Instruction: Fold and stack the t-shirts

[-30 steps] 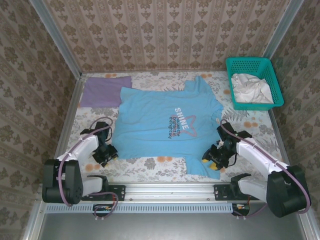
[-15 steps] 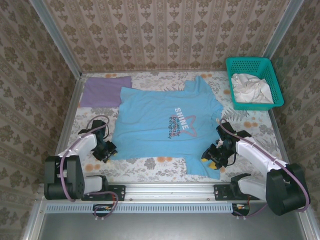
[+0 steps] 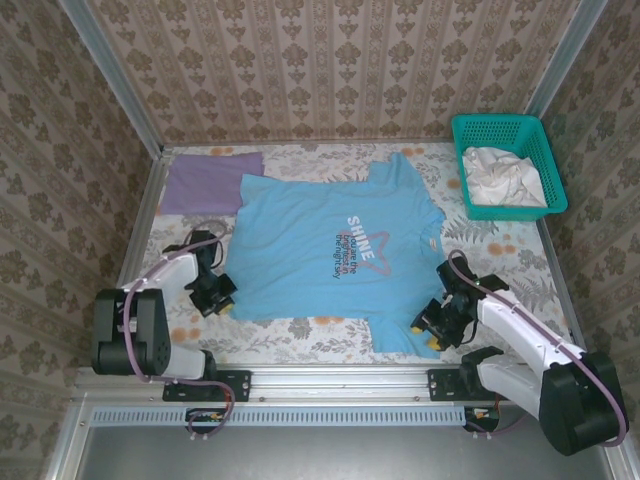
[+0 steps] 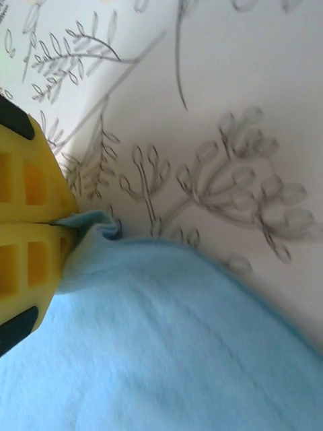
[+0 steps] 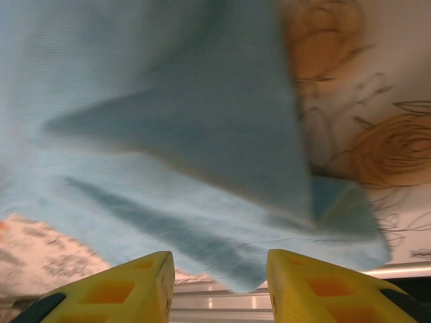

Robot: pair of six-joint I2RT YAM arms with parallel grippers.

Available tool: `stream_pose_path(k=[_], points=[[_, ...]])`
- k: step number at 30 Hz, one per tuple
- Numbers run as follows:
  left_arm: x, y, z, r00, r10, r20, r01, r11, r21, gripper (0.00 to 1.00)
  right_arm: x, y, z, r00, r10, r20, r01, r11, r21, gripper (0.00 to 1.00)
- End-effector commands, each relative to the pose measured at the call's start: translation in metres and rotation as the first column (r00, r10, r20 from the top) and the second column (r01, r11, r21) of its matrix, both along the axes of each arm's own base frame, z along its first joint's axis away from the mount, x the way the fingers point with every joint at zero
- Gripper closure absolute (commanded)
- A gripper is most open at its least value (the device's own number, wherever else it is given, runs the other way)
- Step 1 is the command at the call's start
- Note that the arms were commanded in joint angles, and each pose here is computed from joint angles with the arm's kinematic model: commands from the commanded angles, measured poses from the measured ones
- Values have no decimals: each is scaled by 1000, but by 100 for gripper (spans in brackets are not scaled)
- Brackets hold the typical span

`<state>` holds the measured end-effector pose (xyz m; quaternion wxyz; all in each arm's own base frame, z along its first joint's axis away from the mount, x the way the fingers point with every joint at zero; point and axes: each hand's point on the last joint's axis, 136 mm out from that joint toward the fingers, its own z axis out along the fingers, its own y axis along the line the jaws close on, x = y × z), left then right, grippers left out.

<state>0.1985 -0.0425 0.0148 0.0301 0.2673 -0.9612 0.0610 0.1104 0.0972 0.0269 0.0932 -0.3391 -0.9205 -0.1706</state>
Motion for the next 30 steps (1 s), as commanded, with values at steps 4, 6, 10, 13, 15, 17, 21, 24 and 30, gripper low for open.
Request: stream_pose_path(k=[4,6,10,13,15,17,21,24,30], points=[[13,-14,6,987,-158,15,158,987,-14,97,-13,-26,-7,997,-78,-4,76,978,-195,58],[15,-16,8,983,-181,17,182,983,-11,97,-12,-29,-7,996,-84,15,85,970,-226,59],[20,-21,12,977,-213,28,213,977,-7,97,-14,-27,-10,996,-87,-3,83,964,-254,60],[22,-23,12,973,-231,26,231,973,-5,97,-15,-26,-12,996,-83,-26,74,962,-265,60],[24,-25,14,970,-242,27,242,970,-4,97,-17,-23,-16,995,-83,-45,69,963,-262,60],[25,-25,15,967,-255,26,255,967,-1,96,-19,-19,-23,994,-85,-66,66,965,-254,60],[24,-25,15,960,-278,16,278,960,-1,96,-21,-12,-32,992,-83,-92,59,968,-244,67],[23,-25,15,957,-291,8,291,957,-4,95,-21,-11,-35,992,-79,-99,51,966,-255,79],[20,-23,18,955,-295,4,295,955,3,95,-17,-11,-25,995,-83,-59,66,966,-249,99]])
